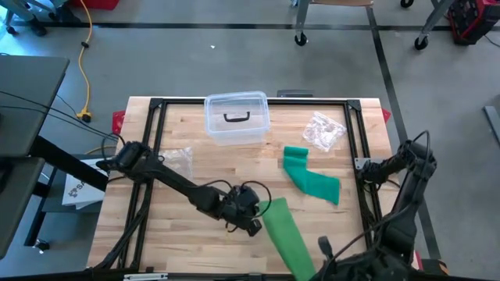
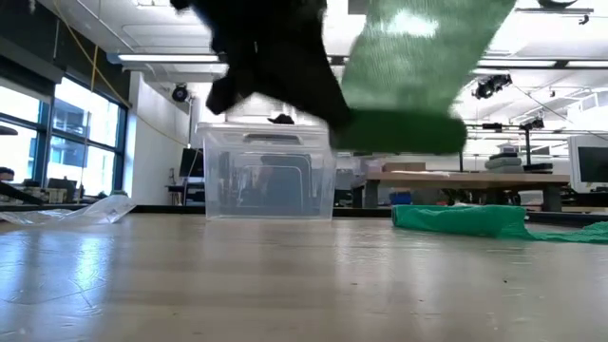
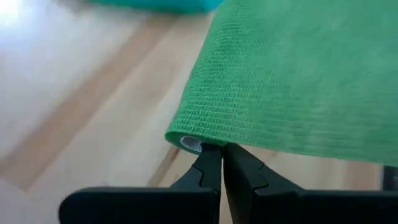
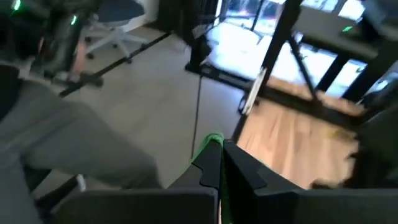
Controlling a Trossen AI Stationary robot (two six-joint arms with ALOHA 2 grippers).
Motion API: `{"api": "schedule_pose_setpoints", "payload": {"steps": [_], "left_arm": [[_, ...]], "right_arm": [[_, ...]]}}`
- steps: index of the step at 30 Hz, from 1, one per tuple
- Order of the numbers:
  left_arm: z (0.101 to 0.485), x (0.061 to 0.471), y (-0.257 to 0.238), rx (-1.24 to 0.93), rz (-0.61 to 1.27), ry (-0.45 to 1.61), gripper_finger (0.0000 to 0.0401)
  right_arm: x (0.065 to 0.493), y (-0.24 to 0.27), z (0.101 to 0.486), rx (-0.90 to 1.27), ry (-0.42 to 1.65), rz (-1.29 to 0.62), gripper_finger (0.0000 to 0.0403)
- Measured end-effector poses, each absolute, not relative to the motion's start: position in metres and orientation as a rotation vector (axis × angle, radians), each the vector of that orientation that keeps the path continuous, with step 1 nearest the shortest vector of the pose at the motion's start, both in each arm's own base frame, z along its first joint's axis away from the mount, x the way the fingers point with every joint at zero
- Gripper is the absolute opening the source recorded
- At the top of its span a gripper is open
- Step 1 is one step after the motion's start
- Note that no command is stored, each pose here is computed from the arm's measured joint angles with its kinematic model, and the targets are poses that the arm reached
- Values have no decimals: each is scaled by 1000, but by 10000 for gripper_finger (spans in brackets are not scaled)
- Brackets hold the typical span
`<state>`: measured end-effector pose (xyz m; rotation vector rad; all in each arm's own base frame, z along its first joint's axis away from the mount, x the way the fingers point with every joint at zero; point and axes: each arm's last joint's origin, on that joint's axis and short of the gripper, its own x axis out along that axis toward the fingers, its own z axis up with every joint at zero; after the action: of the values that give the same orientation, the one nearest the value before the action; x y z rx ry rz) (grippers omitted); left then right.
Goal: Roll bandage
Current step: Roll the green bandage
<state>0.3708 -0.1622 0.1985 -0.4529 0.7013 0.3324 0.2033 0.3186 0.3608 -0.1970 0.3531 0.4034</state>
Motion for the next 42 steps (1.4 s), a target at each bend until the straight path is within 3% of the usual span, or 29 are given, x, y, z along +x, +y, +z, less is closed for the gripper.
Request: {"api": "schedule_pose_setpoints", "payload": {"steps": [7, 15, 24, 30, 36, 42], "left_arm": [[233, 353, -161, -427, 329, 654, 0], [239, 336, -168, -406, 394, 667, 0], [231, 333, -180, -434, 343, 721, 0], [219, 337, -183, -441, 353, 750, 0], [209, 340, -184, -458, 368, 773, 0], [213, 339, -182, -454, 381, 755, 0]], "right_arm": [[222, 321, 331, -197, 478, 371, 0], [233, 323, 307, -217, 585, 357, 0], [217, 284, 336, -352, 487, 3, 0], [198, 272, 373, -380, 323, -91, 0], [187, 273, 397, -393, 223, -61, 0], [186, 284, 385, -350, 309, 153, 0]]}}
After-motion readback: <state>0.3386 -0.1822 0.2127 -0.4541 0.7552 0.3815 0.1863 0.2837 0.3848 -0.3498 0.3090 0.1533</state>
